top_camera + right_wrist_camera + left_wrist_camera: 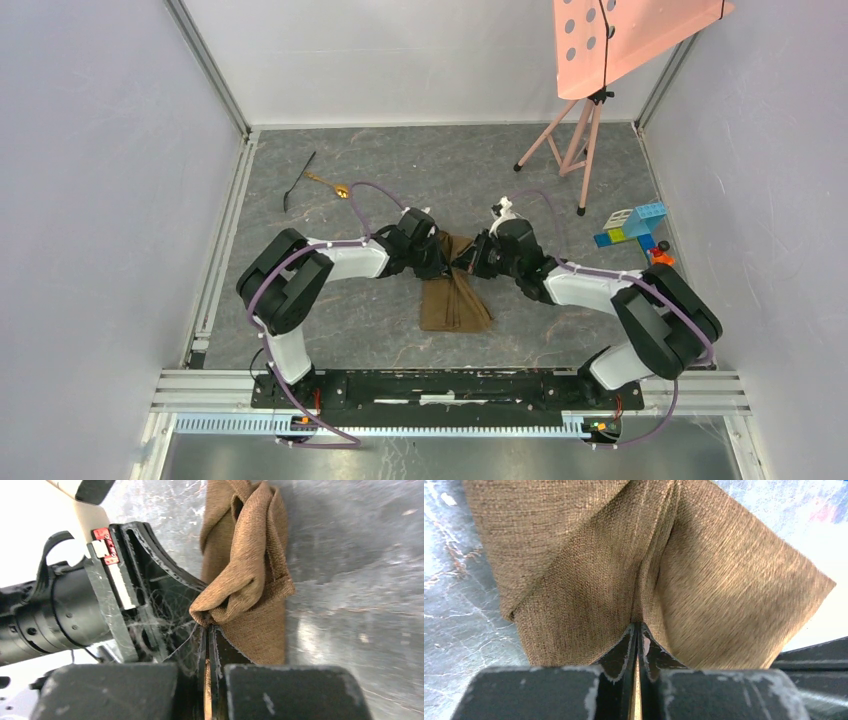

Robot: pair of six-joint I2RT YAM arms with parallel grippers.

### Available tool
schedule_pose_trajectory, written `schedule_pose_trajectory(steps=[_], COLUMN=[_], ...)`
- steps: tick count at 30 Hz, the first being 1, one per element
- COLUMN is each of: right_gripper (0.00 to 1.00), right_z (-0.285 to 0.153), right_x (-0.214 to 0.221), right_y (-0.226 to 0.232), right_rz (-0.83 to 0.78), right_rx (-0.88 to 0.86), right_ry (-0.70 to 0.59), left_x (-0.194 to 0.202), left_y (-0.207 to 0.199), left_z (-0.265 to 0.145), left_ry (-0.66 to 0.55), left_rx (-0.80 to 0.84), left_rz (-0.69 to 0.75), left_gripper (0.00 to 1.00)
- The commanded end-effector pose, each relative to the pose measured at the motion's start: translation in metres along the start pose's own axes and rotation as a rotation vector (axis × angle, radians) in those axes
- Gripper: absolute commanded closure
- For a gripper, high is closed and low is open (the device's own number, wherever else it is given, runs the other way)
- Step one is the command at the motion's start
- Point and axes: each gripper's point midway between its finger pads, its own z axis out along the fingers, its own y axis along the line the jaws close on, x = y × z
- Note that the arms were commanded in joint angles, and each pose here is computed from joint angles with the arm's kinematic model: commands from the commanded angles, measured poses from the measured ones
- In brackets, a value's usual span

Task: Fold the napkin into a case and place the utensils inside
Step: Fold the 2/3-rectangle-folded napkin at the center of the board.

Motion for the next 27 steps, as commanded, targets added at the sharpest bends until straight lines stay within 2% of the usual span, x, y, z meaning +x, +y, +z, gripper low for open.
schedule_pose_trajectory(steps=[1,5,7,12,16,19,24,27], right_gripper=[1.00,1.00,1.00,1.00,1.00,1.00,1.00,1.00], right_z=[0.013,0.016,0.018,0.022,0.023,0.025,0.029,0.031], right_x=[-0.005,-0.011,-0.013,-0.010,-0.007,-0.007,-0.009,-0.013], right_y=[0.032,0.037,0.033,0.024,0.019,0.016,0.020,0.025], right_rz=[0.247,0.356,0.373,0.358,0.351,0.351,0.362,0.358], right_rx=[-0.115,-0.143,-0.127,-0.086,-0.061,-0.044,-0.043,-0.039], right_ry=[-0.071,-0.127,-0.138,-0.137,-0.129,-0.126,-0.123,-0.130], left_x=[0.011,0.006,0.009,0.012,0.011,0.004,0.000,0.001], left_y=[0.025,0.018,0.014,0.000,0.009,0.029,0.048,0.062], left_z=[0.007,-0.008,-0.017,-0.047,-0.073,-0.089,-0.086,-0.075], left_ry=[0.002,-0.020,-0.009,0.008,-0.017,-0.072,-0.081,-0.079], left_rx=[-0.063,-0.045,-0.032,0.010,-0.004,-0.074,-0.128,-0.175], left_rz=[-0.003,0.038,0.048,0.069,0.062,0.065,0.067,0.058], left_gripper=[0.92,0.89,0.84,0.62,0.54,0.47,0.46,0.49])
